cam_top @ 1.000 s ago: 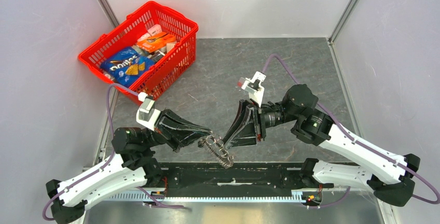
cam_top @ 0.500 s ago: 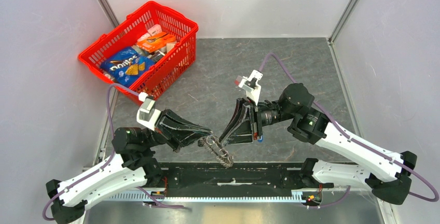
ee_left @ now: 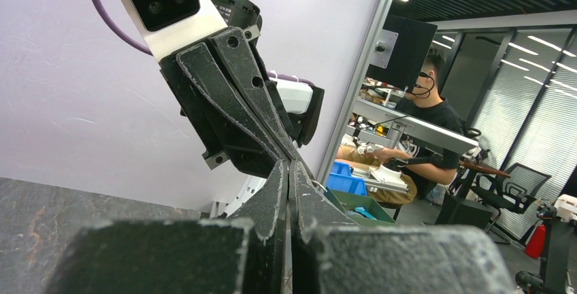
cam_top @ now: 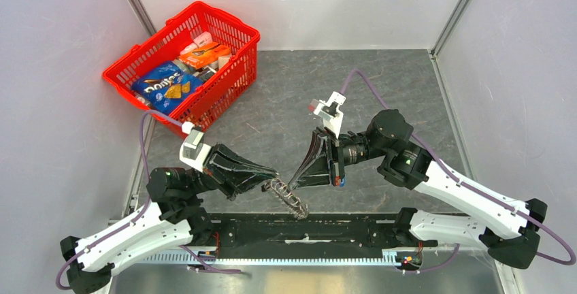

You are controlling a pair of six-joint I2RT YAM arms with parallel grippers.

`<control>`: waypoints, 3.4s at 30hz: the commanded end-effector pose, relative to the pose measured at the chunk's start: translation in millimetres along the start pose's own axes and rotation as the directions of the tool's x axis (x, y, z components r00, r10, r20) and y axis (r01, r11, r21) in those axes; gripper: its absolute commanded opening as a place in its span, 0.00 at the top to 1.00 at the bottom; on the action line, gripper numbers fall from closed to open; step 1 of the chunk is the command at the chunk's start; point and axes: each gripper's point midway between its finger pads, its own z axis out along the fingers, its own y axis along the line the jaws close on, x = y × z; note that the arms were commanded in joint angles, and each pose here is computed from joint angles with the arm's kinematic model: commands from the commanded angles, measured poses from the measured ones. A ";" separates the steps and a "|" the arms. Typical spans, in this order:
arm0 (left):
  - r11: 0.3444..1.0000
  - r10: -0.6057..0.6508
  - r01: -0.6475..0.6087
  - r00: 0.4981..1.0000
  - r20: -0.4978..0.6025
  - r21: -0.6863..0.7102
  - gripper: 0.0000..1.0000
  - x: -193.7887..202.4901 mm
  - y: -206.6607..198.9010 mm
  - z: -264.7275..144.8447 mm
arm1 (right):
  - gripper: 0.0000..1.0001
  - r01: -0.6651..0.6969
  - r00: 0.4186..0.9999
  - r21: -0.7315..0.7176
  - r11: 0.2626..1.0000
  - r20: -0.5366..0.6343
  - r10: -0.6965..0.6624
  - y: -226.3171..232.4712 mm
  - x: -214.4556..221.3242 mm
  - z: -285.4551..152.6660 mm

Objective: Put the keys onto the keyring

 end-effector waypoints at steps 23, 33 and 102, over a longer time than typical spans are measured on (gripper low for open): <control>0.963 0.047 -0.035 0.998 0.040 -0.269 0.26 -26.3 30.4 -12.3 | 1.00 0.335 0.915 0.091 0.938 0.205 -0.347 41.7 -42.9 -30.4; 0.974 0.006 0.003 0.999 0.039 -0.227 0.19 -32.1 20.7 -1.6 | 1.00 0.384 0.876 0.117 0.916 0.268 -0.402 39.5 -57.1 -28.8; 0.502 -0.724 0.335 0.668 -0.175 -0.797 0.29 252.0 116.7 -174.0 | 0.43 -0.251 0.819 0.954 0.164 0.119 0.562 -187.3 280.4 -192.6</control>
